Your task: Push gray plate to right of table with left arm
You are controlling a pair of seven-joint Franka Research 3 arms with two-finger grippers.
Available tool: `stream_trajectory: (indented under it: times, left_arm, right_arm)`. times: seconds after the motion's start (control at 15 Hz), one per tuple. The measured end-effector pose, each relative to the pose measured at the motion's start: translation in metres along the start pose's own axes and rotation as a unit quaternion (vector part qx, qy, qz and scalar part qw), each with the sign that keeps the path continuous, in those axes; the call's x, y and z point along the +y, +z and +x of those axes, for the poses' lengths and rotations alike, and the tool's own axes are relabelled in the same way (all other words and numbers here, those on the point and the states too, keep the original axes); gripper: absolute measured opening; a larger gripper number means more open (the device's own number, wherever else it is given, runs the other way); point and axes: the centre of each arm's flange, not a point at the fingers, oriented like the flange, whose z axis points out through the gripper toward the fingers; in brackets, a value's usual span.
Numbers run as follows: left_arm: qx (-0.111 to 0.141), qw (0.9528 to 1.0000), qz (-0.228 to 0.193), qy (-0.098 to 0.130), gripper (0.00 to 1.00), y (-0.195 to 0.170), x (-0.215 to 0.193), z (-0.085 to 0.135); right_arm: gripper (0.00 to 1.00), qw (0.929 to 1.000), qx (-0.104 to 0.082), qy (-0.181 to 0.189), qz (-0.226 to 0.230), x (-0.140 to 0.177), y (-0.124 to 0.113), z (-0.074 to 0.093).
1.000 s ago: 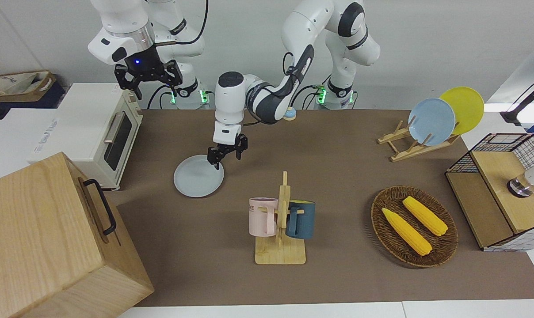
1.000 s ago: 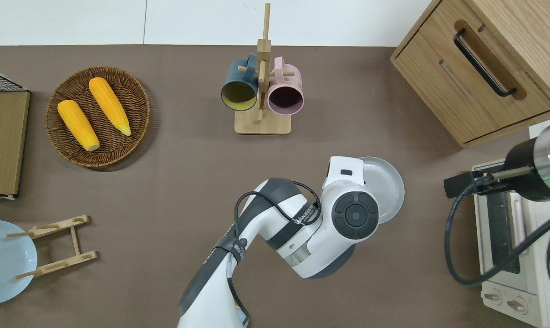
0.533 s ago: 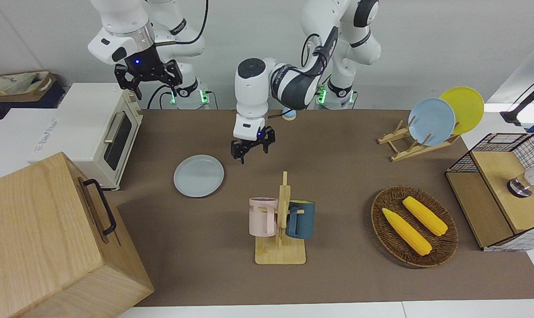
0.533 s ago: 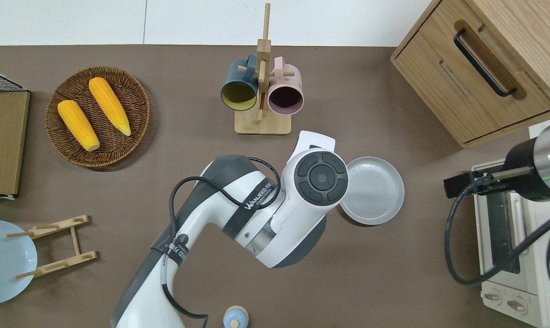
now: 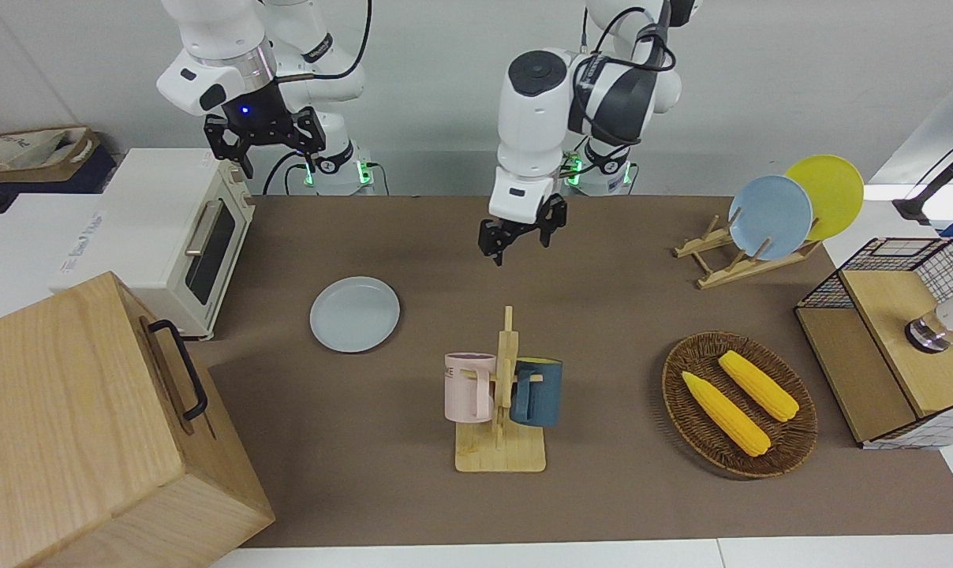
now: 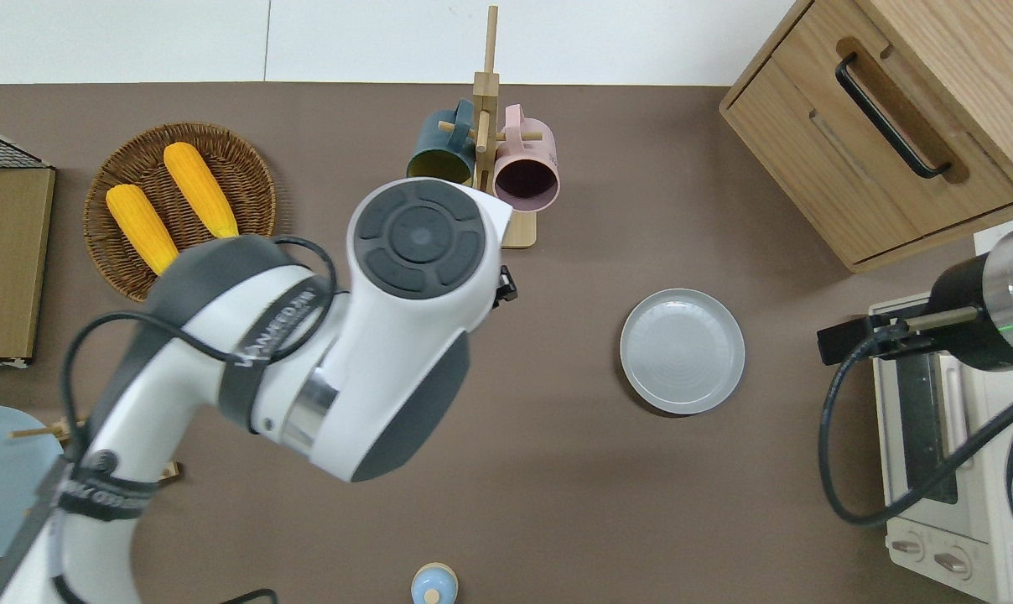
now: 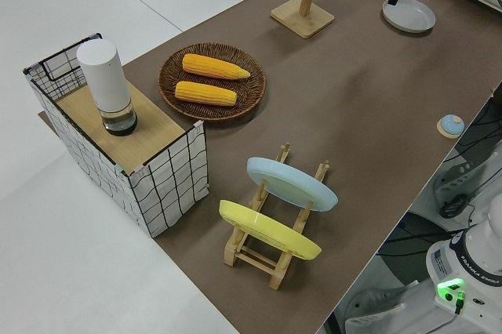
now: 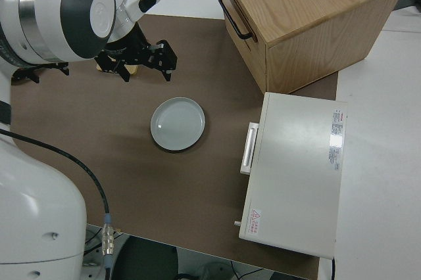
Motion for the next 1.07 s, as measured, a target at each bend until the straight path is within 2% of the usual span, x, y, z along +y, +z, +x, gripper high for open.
stream_trajectory:
  times: [0.13, 0.47, 0.67, 1.07]
  left_arm:
    - [-0.002, 0.9997, 0.000, 0.023, 1.00, -0.022, -0.030, 0.015]
    - [-0.017, 0.9971, 0.011, 0.074, 1.00, -0.058, -0.093, 0.035]
    - [-0.024, 0.9956, 0.013, 0.090, 1.00, -0.073, -0.138, 0.054]
    - [-0.033, 0.9916, 0.012, 0.125, 1.00, -0.082, -0.202, 0.087]
  right_arm:
    - [0.99, 1.0000, 0.000, 0.000, 0.000, 0.000, 0.000, 0.000]
    - [0.99, 1.0000, 0.000, 0.000, 0.000, 0.000, 0.000, 0.000]
    - [0.99, 1.0000, 0.000, 0.000, 0.000, 0.000, 0.000, 0.000]
    - [0.99, 1.0000, 0.000, 0.000, 0.000, 0.000, 0.000, 0.000]
